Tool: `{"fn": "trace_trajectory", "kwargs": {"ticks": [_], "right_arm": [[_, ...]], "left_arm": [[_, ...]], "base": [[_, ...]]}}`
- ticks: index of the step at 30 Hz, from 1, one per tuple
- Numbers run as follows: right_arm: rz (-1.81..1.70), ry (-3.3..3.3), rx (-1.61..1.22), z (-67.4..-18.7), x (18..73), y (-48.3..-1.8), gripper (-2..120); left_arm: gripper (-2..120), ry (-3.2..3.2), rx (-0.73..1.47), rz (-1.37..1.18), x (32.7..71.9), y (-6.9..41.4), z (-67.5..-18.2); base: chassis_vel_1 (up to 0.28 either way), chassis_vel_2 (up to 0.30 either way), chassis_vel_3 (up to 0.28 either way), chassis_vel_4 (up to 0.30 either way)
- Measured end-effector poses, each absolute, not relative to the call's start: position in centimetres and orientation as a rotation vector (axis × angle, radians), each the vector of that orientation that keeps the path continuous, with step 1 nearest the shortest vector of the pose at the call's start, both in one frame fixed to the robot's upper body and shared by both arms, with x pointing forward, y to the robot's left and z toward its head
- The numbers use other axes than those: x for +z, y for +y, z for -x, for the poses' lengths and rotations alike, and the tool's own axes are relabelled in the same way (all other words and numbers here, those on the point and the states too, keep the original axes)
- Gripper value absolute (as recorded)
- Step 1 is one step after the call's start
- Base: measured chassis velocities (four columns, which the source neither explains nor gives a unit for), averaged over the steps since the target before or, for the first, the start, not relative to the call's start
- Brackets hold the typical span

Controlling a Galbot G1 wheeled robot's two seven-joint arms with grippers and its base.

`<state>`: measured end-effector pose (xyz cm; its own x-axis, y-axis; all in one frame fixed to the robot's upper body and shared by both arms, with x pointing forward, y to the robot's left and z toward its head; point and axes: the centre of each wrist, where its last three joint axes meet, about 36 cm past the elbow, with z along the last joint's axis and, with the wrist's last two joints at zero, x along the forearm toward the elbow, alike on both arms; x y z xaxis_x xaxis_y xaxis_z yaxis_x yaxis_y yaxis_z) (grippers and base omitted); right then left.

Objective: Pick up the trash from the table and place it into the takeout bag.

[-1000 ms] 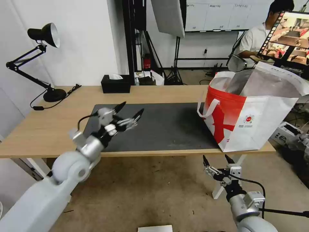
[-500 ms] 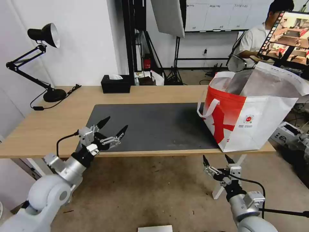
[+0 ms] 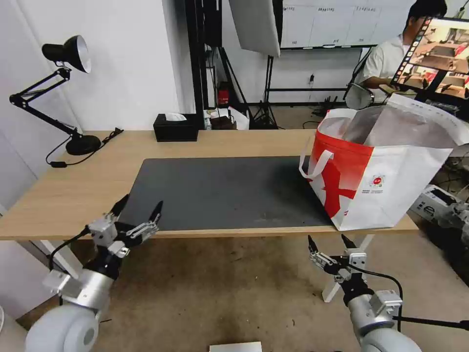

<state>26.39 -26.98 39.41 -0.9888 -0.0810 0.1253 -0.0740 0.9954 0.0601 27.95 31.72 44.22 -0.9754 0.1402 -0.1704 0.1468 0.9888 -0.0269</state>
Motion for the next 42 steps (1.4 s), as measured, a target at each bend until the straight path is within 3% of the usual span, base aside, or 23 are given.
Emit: {"fn": "trace_trajectory", "kwargs": {"ticks": [9, 42], "right_arm": [[-0.117, -3.01, -0.084, -26.4, 39.4, -27.0, 100], [-0.117, -3.01, -0.084, -26.4, 39.4, -27.0, 100]], "left_arm": [[100, 3.023, -0.055, 0.003, 42.1, 31.1, -25.6], [100, 3.116, -0.073, 0.052, 39.5, 31.3, -22.8]], "base": [[0.0, 0.0, 0.0, 0.0], [0.0, 0.0, 0.0, 0.0]]}}
